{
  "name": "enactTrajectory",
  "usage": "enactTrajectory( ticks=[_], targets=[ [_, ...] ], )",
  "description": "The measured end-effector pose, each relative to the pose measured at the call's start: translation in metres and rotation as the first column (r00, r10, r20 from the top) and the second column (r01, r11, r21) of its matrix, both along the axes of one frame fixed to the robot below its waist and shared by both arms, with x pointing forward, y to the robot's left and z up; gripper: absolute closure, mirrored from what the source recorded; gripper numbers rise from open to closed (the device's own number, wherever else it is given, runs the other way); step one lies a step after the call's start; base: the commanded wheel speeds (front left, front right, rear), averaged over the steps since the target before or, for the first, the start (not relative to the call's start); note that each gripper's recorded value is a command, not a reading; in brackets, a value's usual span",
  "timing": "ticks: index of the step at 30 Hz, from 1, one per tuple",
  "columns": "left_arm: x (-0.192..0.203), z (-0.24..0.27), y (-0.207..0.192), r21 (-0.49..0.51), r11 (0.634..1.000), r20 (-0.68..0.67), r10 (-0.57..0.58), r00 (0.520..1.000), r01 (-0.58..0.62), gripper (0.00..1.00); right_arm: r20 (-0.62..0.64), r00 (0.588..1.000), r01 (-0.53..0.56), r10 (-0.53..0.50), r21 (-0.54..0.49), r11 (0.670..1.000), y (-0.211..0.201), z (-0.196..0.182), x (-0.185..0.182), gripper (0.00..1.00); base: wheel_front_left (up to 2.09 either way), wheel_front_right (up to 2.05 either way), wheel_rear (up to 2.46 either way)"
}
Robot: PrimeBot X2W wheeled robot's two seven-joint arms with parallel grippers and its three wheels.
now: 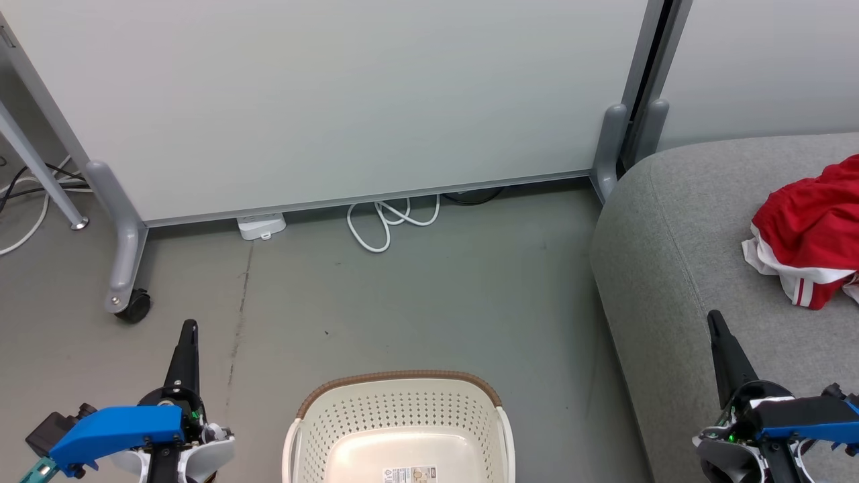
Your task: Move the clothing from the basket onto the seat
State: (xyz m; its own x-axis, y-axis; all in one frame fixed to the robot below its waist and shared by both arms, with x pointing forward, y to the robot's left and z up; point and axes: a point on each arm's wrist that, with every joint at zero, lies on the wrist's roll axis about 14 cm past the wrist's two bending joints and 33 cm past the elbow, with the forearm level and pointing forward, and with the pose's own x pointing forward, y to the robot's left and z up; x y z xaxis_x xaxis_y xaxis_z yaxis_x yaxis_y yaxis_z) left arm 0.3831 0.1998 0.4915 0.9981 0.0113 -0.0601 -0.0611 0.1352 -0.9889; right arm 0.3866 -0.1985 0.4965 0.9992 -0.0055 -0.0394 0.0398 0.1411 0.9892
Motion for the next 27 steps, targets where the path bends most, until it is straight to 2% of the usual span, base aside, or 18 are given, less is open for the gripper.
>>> enactTrajectory(
  ticks=[20, 27],
  targets=[
    [0.004, 0.011, 0.0, -0.137, 0.991, 0.045, -0.003, 0.999, 0.009, 1.0, 0.026, 1.0, -0.004, 0.001, 0.14, 0.99, -0.001, 0.006, 0.0, 1.0, 0.0, 0.0, 0.0],
    [0.005, 0.012, 0.0, -0.14, 0.99, 0.049, -0.003, 0.999, 0.01, 1.0, 0.027, 1.0, -0.004, 0.0, 0.144, 0.99, -0.002, 0.007, 0.0, 1.0, 0.0, 0.0, 0.0]
  ],
)
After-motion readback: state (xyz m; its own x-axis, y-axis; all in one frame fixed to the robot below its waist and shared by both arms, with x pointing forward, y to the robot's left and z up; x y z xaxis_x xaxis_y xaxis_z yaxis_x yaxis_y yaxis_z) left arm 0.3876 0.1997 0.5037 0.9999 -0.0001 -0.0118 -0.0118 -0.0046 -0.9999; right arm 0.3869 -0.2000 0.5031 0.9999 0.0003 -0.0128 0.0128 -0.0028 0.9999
